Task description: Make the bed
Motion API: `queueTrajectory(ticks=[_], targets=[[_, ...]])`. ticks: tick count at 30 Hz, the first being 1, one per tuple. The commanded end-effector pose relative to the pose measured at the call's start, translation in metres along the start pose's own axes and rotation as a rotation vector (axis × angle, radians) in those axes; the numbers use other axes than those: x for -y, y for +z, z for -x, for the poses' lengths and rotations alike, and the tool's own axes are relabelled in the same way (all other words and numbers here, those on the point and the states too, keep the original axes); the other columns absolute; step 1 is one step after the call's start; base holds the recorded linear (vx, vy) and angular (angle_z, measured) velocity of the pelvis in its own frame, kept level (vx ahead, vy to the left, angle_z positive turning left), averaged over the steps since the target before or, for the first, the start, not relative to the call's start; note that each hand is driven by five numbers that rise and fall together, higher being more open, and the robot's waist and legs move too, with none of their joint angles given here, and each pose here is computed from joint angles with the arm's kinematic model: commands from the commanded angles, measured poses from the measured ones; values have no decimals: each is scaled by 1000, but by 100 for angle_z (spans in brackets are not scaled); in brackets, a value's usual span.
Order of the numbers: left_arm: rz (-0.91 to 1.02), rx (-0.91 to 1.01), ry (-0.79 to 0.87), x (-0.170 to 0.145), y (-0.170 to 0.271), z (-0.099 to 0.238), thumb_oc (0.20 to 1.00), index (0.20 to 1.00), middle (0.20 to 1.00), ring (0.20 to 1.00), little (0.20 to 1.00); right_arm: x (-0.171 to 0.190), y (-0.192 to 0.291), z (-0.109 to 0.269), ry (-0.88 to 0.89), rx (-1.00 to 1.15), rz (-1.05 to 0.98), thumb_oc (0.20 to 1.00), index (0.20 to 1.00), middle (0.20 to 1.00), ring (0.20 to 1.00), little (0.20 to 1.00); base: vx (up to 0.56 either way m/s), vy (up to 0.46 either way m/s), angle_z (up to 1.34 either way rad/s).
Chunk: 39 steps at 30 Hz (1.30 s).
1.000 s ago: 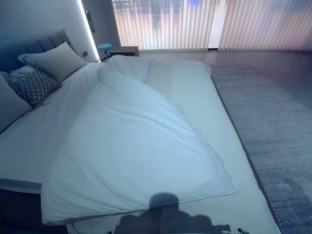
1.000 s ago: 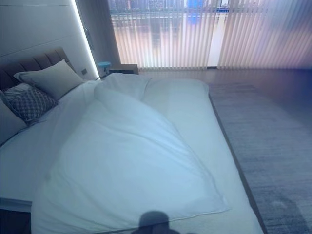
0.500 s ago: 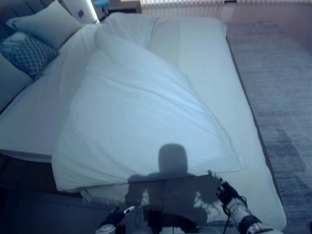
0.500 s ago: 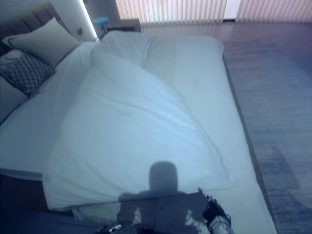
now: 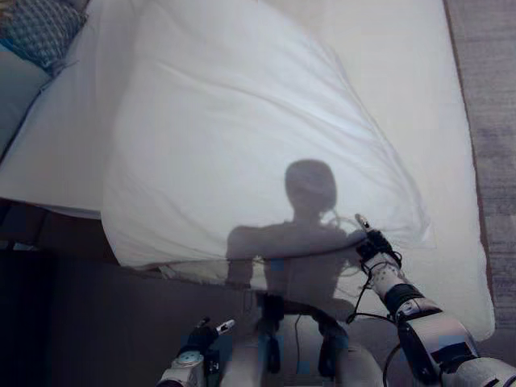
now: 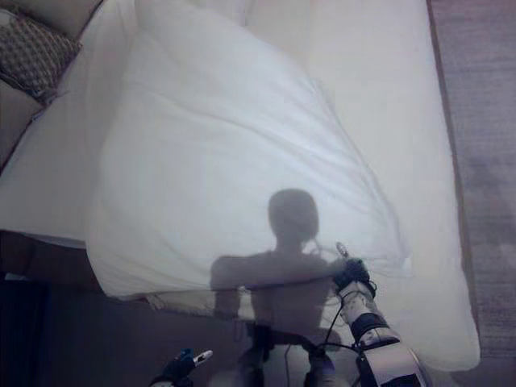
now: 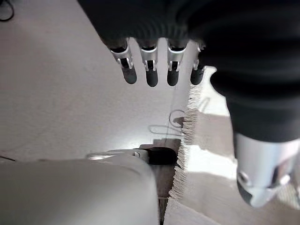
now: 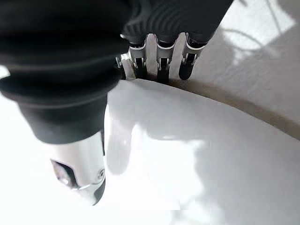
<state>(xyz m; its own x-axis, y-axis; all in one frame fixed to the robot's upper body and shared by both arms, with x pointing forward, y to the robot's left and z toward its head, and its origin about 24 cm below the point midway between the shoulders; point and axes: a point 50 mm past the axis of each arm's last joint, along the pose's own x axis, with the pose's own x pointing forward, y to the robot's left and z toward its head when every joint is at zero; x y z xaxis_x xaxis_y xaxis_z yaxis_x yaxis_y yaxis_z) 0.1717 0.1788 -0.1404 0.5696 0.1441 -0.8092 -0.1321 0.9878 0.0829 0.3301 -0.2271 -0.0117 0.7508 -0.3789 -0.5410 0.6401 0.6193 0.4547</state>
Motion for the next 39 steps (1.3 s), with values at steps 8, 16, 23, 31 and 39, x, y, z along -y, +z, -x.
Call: queueTrajectory(ticks=[8, 16, 23, 31, 39], targets=[[-61, 75, -100, 29, 16, 2, 1000, 1000, 1000, 1000, 1000, -51, 96, 2, 67, 256, -114, 1000, 1000, 1000, 1000, 1000, 9, -10, 11], [-80, 191, -187, 46, 41, 7, 1000, 1000, 1000, 1000, 1000, -58, 167, 14, 9, 417, -96, 200, 200, 200, 200, 200, -5, 8, 11], [-76, 198, -157, 42, 44, 6, 1000, 1000, 1000, 1000, 1000, -80, 169, 23, 102, 485, -40, 200, 200, 200, 200, 200, 15, 35, 6], [92, 340, -287, 56, 75, 25, 1000, 1000, 1000, 1000, 1000, -119, 124, 60, 461, 556, -29, 200, 200, 200, 200, 200, 23, 98, -3], [334, 439, -716, 114, 136, 71, 1000, 1000, 1000, 1000, 1000, -130, 93, 74, 596, 512, 135, 200, 200, 200, 200, 200, 6, 57, -47]])
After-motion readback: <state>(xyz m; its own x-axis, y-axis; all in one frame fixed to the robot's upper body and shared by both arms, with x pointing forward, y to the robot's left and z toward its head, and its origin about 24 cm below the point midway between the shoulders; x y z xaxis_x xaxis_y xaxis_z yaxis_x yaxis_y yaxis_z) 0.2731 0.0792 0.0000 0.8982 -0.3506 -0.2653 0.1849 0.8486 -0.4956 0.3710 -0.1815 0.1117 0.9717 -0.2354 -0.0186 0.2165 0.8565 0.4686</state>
